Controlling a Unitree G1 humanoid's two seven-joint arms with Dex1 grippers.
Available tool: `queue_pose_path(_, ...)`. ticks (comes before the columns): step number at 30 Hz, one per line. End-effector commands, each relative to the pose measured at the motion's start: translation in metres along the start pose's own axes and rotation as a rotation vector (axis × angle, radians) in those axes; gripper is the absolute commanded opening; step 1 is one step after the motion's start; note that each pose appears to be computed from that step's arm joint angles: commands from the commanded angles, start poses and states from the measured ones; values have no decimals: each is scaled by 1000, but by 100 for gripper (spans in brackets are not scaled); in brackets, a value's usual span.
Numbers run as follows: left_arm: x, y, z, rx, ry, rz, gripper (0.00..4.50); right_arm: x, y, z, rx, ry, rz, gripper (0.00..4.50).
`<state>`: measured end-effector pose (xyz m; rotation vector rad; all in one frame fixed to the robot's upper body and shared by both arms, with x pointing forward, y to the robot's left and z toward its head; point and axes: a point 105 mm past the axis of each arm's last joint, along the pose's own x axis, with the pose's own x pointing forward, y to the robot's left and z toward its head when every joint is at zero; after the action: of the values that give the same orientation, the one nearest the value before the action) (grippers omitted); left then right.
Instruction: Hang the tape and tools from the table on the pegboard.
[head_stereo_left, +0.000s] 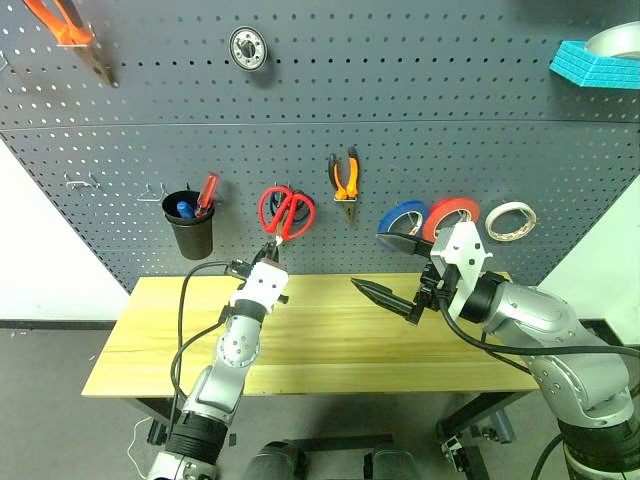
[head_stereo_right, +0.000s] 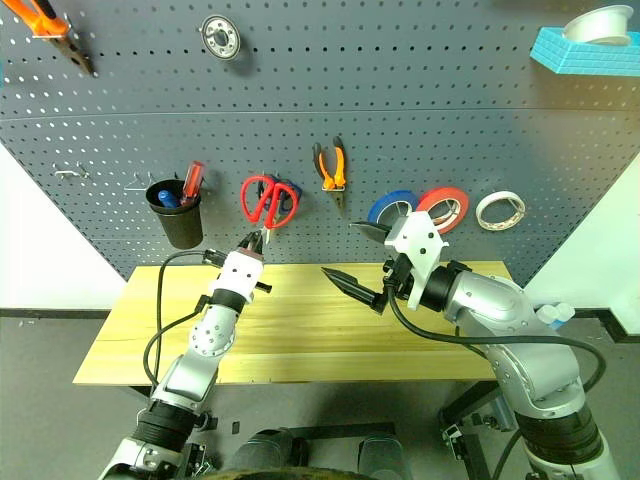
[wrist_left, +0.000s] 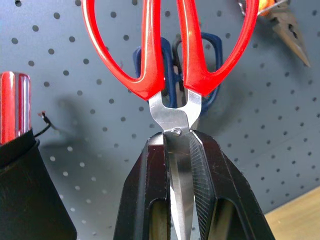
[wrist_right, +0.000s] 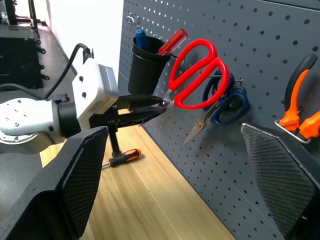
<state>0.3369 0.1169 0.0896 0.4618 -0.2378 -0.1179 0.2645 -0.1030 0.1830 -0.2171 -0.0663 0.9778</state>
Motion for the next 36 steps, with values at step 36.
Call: queue_pose_path(36, 34, -3, -6, 1, -16, 28, 25, -7, 7, 34, -14, -146, 21, 450)
